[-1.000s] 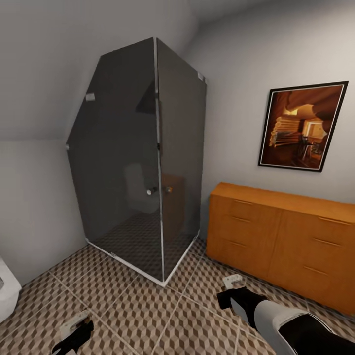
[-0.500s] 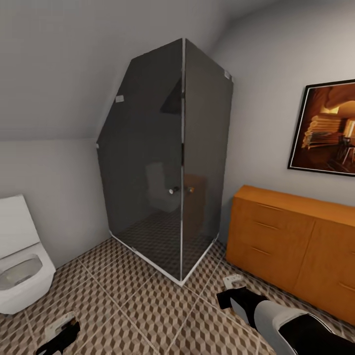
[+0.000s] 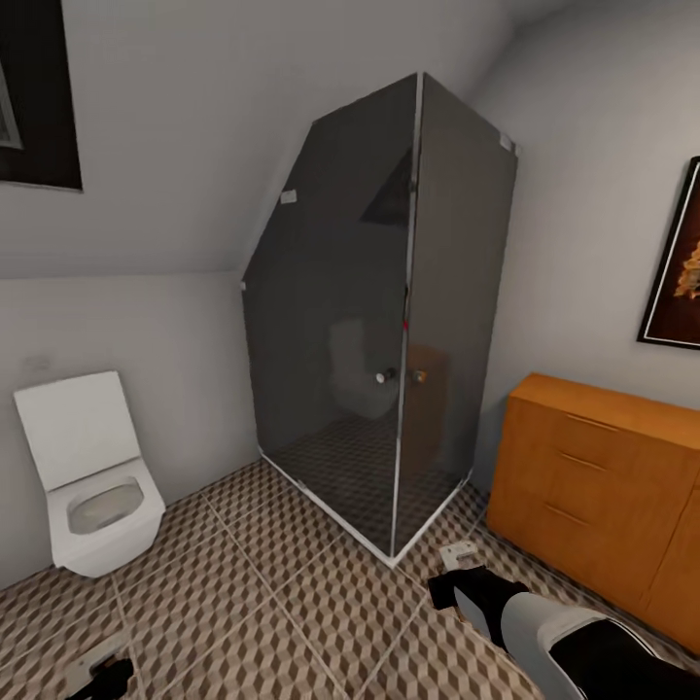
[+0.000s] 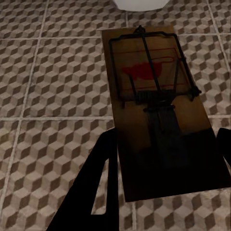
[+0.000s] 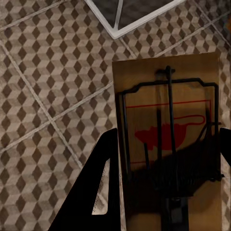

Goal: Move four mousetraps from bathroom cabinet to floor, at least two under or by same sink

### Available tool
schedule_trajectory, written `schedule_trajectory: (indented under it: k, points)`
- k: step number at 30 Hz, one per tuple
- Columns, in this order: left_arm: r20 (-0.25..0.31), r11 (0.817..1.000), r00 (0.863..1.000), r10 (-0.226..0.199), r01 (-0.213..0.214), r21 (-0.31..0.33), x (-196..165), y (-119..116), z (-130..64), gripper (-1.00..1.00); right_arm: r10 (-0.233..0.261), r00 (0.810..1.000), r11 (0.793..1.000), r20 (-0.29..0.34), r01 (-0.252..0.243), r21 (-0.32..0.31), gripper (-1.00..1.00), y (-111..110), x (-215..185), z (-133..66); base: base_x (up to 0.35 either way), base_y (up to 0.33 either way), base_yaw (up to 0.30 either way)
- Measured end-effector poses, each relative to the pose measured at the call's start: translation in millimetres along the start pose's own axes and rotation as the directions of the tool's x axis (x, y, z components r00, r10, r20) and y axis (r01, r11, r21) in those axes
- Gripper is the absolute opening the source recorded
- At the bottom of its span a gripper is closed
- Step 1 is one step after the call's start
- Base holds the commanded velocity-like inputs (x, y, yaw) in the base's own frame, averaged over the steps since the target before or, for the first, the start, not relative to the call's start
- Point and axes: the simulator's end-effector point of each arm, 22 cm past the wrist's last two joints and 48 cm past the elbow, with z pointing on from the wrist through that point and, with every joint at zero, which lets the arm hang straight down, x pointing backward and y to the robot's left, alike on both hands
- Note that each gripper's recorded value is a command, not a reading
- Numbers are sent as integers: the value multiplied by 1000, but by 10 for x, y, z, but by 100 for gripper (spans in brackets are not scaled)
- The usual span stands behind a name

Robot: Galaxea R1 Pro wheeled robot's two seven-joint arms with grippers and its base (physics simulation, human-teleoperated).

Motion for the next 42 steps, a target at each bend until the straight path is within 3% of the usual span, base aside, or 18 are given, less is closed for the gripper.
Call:
schedule_trajectory:
  k: [32,42]
  points:
    - [-33,998,999,23,-21,59,94,-144,-15,-100,0,1000,1000,0,0,-3,-100,6,0,0,0,0,294]
    - [-37,998,999,25,-23,58,94,-132,-14,-100,0,1000,1000,0,0,-5,-100,3,2,-5,233,0,233]
